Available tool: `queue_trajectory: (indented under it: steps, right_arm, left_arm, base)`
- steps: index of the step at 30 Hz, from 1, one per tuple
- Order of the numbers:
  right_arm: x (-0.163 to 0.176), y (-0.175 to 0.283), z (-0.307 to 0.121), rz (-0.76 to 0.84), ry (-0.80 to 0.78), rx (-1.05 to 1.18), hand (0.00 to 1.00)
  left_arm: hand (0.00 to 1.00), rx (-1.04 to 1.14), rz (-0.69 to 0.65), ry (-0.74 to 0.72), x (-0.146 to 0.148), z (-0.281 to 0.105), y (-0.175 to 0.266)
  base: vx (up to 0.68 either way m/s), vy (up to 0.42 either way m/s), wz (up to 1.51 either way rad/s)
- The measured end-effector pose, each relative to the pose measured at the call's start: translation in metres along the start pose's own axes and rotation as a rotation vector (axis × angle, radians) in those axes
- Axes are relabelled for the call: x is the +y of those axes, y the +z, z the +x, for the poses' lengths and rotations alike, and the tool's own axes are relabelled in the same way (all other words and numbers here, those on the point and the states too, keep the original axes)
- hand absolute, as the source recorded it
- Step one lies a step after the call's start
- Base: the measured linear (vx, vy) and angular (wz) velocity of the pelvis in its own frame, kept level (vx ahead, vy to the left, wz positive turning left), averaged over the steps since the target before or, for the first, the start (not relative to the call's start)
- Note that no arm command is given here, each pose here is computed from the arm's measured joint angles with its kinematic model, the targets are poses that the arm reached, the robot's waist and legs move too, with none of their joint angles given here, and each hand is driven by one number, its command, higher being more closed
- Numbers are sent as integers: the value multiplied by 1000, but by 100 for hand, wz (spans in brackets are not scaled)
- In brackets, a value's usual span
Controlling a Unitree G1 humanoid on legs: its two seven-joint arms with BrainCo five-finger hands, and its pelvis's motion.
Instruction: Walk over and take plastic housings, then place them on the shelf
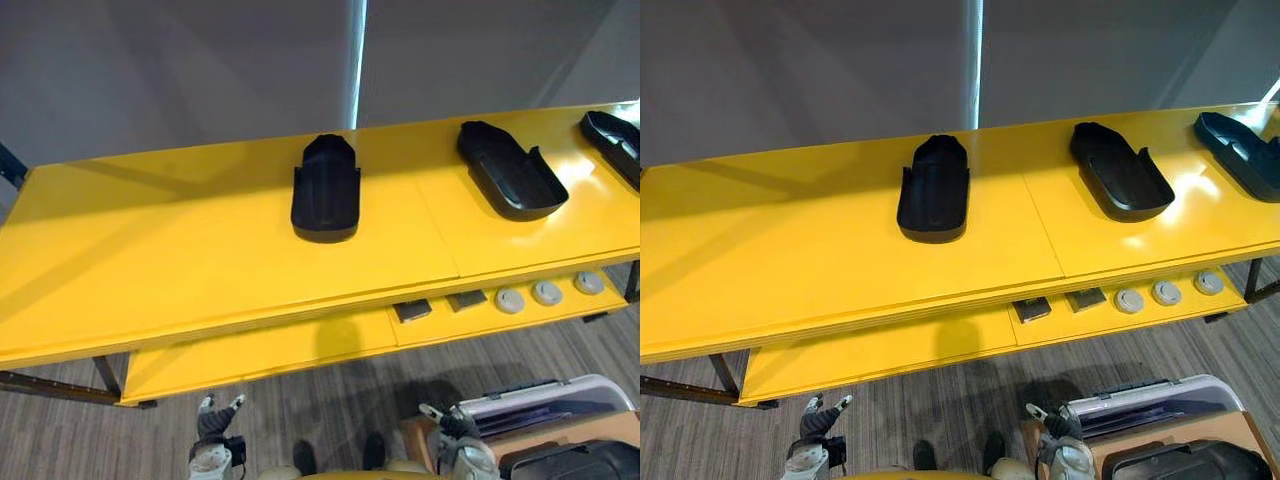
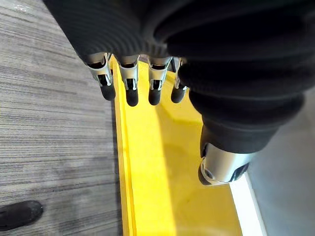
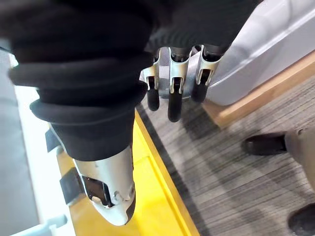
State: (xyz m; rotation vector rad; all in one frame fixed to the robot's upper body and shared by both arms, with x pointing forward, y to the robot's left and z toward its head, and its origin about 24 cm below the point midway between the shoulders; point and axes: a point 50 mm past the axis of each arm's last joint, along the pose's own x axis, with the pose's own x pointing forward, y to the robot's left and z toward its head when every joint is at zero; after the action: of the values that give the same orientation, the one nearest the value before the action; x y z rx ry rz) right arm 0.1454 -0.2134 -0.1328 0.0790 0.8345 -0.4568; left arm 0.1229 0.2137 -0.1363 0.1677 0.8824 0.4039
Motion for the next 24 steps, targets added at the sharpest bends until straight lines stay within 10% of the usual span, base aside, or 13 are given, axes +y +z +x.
queue_trajectory:
  steps: [24]
  right_arm:
    - [9, 22, 8, -80, 19, -53, 0]
  left_arm:
    - [0, -136, 4, -2, -1, 12, 45]
  base:
    - [-103, 44, -81]
